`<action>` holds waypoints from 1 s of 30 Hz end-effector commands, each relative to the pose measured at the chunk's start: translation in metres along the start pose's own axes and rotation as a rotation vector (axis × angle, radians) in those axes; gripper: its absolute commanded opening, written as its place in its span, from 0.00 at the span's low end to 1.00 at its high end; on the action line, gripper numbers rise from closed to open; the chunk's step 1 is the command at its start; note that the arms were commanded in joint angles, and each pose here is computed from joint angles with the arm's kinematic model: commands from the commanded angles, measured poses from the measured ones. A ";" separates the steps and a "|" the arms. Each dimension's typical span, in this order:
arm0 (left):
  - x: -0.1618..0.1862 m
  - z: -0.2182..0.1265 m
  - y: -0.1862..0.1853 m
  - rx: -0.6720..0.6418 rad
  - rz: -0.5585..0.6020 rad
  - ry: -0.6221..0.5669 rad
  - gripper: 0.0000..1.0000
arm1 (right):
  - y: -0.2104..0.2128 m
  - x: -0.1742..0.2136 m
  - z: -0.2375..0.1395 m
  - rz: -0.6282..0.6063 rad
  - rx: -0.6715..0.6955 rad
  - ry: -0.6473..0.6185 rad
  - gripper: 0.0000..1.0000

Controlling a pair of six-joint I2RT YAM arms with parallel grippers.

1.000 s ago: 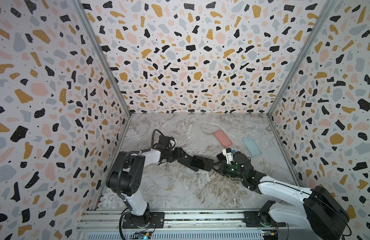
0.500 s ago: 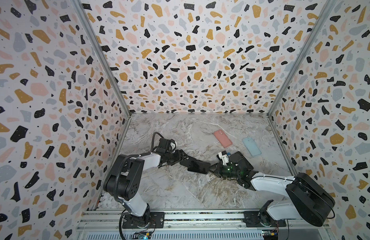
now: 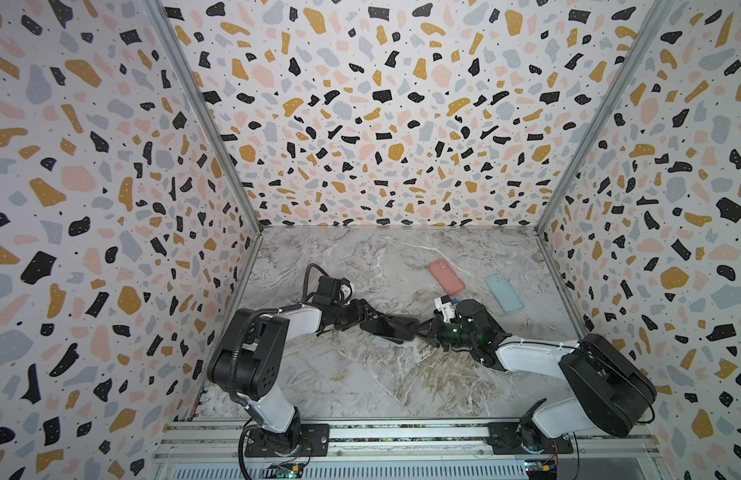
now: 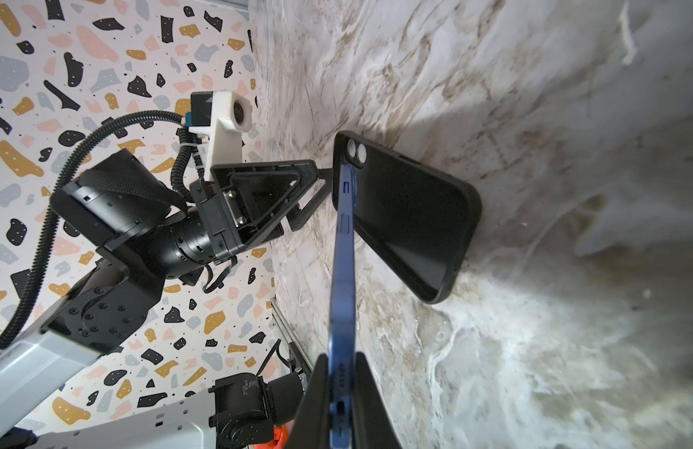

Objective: Put the phone into the phone case

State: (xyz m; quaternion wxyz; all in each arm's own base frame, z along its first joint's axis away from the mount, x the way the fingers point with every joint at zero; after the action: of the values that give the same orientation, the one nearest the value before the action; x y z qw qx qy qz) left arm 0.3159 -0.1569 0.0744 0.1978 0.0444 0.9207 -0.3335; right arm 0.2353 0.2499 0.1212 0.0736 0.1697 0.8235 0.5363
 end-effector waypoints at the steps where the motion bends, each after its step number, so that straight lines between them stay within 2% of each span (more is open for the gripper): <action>1: 0.000 0.002 0.006 -0.030 0.005 0.016 0.71 | 0.019 -0.008 0.000 -0.017 -0.061 0.019 0.00; 7: 0.002 0.004 0.007 -0.034 0.005 0.022 0.72 | 0.002 -0.017 0.003 0.038 -0.018 0.031 0.00; 16: 0.003 0.004 0.009 -0.041 0.002 0.020 0.71 | -0.012 -0.023 0.009 0.040 0.084 0.026 0.00; 30: 0.006 0.004 0.009 -0.032 -0.006 0.008 0.71 | -0.030 -0.016 0.028 0.109 0.193 0.036 0.00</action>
State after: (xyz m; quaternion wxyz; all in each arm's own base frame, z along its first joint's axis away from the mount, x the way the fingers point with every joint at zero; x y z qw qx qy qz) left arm 0.3175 -0.1568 0.0736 0.2009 0.0497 0.9209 -0.3304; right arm 0.2578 0.2609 0.1013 0.0335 0.1779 0.8440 0.5048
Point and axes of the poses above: each gripper's point midway between its finger pads, its own z axis out along the fingers, its own y axis along the line the jaws close on, x = y × z, the point moved 5 cm from there along -z, back along the fingers, and after that the axes turned 11 degrees about z, right-handed, at the moved point
